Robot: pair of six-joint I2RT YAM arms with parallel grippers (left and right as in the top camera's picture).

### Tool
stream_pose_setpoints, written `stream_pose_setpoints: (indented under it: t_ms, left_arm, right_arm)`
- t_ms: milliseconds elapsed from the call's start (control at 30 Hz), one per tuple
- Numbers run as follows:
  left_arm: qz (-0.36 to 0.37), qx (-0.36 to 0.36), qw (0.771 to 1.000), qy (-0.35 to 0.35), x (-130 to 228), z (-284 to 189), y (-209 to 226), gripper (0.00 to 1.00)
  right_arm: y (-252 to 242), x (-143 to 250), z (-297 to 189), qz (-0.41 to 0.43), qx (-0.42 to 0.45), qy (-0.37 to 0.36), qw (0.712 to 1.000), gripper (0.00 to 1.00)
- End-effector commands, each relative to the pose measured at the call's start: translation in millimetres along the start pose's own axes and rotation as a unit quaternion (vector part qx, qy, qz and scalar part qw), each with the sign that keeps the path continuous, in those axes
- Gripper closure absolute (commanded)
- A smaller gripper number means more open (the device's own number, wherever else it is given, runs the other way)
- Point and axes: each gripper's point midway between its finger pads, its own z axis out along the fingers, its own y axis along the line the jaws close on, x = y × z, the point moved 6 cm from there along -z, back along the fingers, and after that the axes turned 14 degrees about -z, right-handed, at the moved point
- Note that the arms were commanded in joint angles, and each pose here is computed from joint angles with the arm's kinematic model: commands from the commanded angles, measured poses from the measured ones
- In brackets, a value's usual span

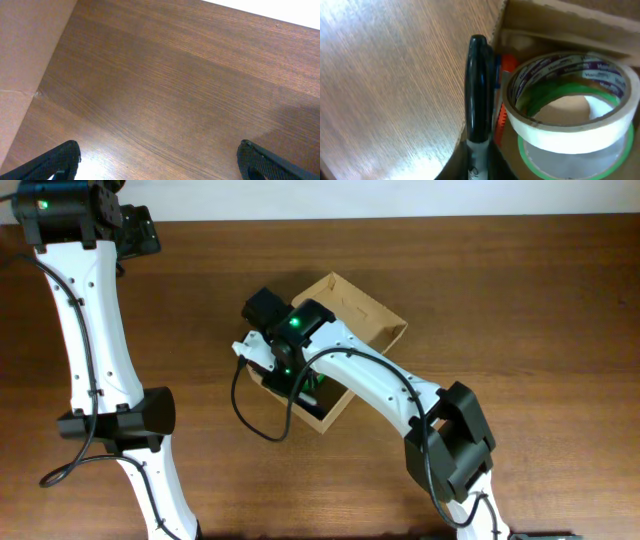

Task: Pack container
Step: 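Carry the black marker into the box and lower it, then release the marker and raise the right gripper out of the box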

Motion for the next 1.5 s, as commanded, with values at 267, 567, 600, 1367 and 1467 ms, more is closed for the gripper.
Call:
stream_pose_setpoints:
  t_ms: [267, 567, 600, 1367, 1467]
  left_arm:
    - [0.001, -0.005, 1.0, -0.007, -2, -5, 5, 0.0]
    - [0.001, -0.006, 1.0, -0.007, -2, -5, 5, 0.0]
    - [0.001, -0.005, 1.0, -0.007, -2, -5, 5, 0.0]
    - [-0.026, 0.297, 0.943, 0.149, 30, -29, -62, 0.0]
    - [0.013, 0.343, 0.922, 0.182, 45, -34, -82, 0.0]
  right_arm:
    - [0, 0, -41, -0.007, 0.055, 0.002, 0.998, 0.5]
    - [16, 24, -221, 0.005, 0.25, -0.081, 0.965, 0.48]
    - [22, 32, -244, 0.008, 0.277, -0.097, 0.956, 0.48]
    - [61, 196, -328, 0.437, 0.286, -0.154, 0.839, 0.47]
    - [41, 184, -289, 0.441, 0.238, -0.108, 0.858, 0.48]
